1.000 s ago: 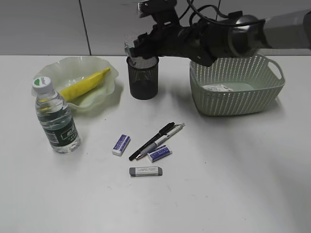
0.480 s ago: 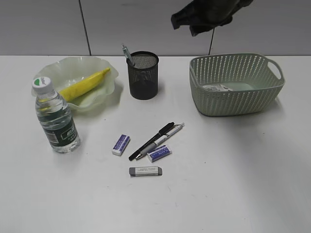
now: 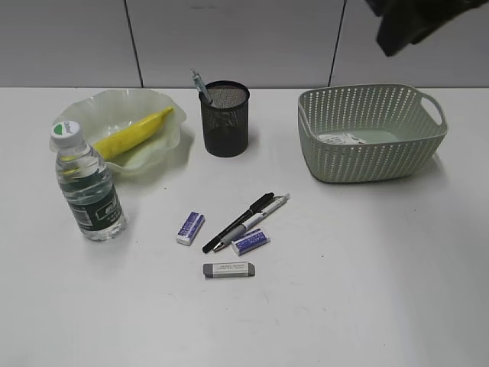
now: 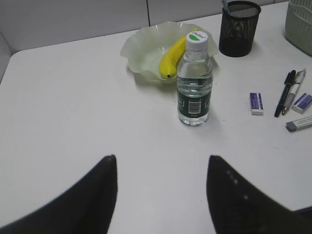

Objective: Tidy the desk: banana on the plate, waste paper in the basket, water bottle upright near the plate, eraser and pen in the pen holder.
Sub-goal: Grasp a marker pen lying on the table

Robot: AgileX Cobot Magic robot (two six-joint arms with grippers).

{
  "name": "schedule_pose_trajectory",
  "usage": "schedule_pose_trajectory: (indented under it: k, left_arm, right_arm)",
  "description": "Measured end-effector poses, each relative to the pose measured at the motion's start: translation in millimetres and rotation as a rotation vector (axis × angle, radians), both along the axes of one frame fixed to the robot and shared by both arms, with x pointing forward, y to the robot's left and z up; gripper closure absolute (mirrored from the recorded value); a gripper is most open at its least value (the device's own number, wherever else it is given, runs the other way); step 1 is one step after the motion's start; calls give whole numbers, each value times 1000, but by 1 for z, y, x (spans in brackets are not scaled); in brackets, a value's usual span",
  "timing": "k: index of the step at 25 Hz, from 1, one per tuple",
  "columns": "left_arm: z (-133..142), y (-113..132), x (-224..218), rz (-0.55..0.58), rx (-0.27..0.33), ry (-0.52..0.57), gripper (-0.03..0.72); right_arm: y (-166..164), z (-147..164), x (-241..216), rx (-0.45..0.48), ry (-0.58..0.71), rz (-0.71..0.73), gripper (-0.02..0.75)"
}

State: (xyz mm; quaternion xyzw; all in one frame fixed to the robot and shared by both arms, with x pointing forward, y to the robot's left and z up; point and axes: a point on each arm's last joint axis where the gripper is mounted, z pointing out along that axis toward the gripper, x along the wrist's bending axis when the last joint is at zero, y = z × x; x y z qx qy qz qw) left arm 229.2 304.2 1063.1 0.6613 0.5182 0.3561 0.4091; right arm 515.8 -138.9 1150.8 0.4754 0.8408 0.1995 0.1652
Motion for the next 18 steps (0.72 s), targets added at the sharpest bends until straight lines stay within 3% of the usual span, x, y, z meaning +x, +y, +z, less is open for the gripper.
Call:
schedule_pose_trajectory:
  k: [8, 18]
  left_arm:
    - [0, 0, 0, 0, 0, 0, 253]
    - [0, 0, 0, 0, 0, 0, 253]
  right_arm:
    - [-59, -12, -97, -7, 18, 3, 472]
    - [-122, -81, -207, 52, 3, 10, 472]
